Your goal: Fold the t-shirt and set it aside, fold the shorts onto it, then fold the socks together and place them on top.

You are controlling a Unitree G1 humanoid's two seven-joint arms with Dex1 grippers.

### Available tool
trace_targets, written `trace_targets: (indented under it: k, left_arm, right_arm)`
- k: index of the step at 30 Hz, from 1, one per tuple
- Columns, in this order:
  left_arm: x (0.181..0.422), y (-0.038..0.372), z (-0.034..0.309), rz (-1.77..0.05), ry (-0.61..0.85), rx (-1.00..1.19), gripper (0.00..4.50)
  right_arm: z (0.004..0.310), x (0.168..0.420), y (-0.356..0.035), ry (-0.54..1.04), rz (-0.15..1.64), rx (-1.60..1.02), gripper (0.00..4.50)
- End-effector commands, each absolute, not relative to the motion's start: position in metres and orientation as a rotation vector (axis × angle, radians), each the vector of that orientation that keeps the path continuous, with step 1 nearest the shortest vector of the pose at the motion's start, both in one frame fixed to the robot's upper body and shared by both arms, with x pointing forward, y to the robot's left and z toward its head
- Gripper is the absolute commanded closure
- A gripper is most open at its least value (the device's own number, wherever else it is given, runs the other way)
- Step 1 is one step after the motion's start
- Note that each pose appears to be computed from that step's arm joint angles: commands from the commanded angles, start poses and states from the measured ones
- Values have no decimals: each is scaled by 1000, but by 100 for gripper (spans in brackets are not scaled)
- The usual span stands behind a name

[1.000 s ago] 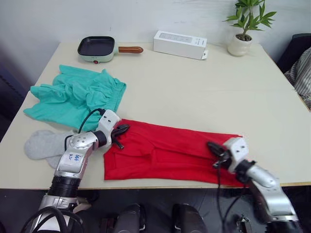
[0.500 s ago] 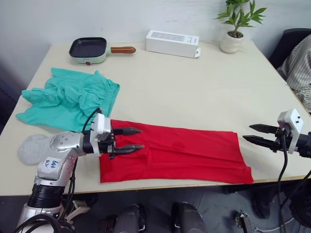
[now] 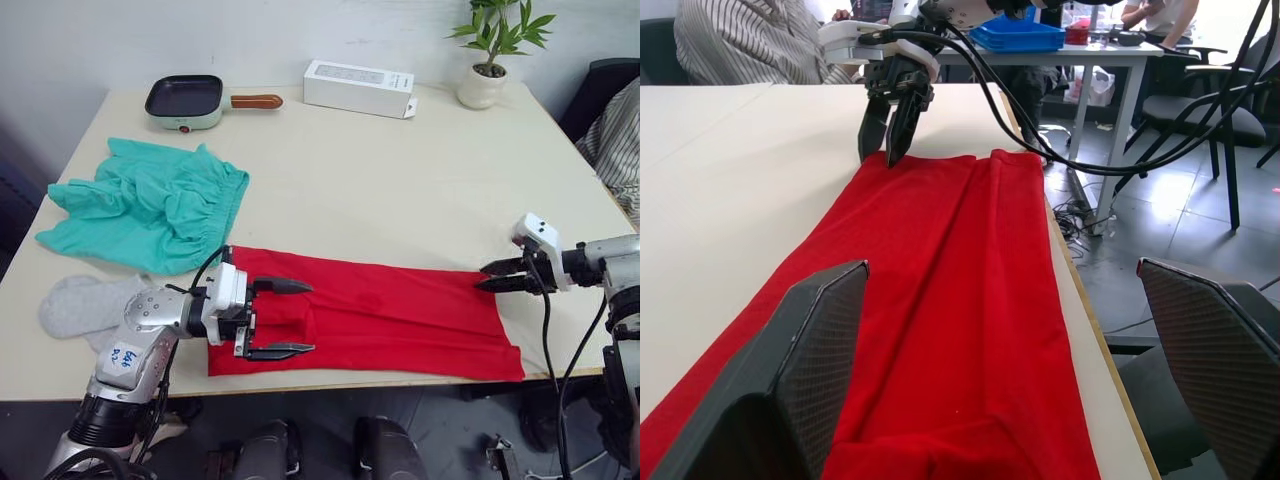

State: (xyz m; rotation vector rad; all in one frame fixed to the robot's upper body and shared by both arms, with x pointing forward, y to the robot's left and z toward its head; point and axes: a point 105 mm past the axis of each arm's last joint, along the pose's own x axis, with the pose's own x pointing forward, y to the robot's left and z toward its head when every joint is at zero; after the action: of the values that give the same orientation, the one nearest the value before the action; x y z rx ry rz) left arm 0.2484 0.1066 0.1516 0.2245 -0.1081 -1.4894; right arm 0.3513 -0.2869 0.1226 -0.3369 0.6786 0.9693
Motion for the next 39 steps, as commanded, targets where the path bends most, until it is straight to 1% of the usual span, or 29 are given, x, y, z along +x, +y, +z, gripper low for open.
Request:
trace_targets:
  k: [1, 3, 4, 7, 12, 17, 19, 21, 22, 23, 24, 25, 26, 28, 30, 31, 34, 35, 37, 39]
  left_arm:
    - [252, 110, 162, -1450, -166, 267, 0]
    - [254, 110, 163, -1433, -174, 269, 0]
    - [257, 111, 164, -1417, -180, 267, 0]
    - [267, 113, 168, -1346, -204, 264, 0]
    - [292, 119, 170, -1196, -209, 257, 0]
    - [310, 125, 169, -1105, -188, 265, 0]
    - [316, 125, 170, -1090, -187, 266, 0]
    - [318, 124, 171, -1099, -172, 246, 0]
    - [320, 124, 172, -1108, -159, 224, 0]
    - [322, 124, 172, -1111, -147, 211, 0]
    - [324, 125, 173, -1115, -139, 204, 0]
    - [331, 127, 174, -1094, -131, 212, 0]
    - [338, 130, 174, -1075, -122, 218, 0]
    - [348, 135, 173, -1053, -102, 246, 0]
    - [356, 137, 170, -1054, -69, 265, 0]
    - [361, 137, 167, -1054, -46, 279, 0]
    - [373, 135, 159, -1062, 7, 328, 0]
    - [379, 133, 158, -1060, 19, 337, 0]
    - [389, 128, 156, -1065, 39, 354, 0]
    - [396, 123, 153, -1074, 59, 380, 0]
  right_arm:
    - [121, 350, -283, 711, 1005, -340, 371]
    - [124, 352, -281, 701, 1013, -371, 440]
    - [128, 355, -281, 692, 1000, -384, 446]
    - [142, 372, -285, 620, 894, -478, 446]
    - [177, 420, -296, 370, 500, -676, 446]
    - [185, 434, -291, 288, 391, -741, 446]
    - [188, 437, -288, 256, 367, -698, 446]
    - [186, 435, -289, 272, 391, -611, 446]
    - [186, 432, -292, 286, 402, -576, 403]
    - [187, 429, -295, 290, 411, -553, 385]
    - [191, 426, -299, 278, 411, -534, 356]
    - [195, 423, -305, 267, 409, -497, 308]
    - [200, 418, -312, 260, 407, -460, 285]
    - [207, 408, -325, 268, 407, -357, 222]
    - [204, 396, -339, 342, 390, -243, 154]
    - [200, 385, -343, 403, 406, -166, 124]
    - [189, 353, -336, 504, 452, 40, 22]
    - [183, 340, -330, 538, 448, 103, 1]
    - [169, 315, -313, 600, 434, 200, 1]
    - [153, 295, -300, 652, 410, 240, 1]
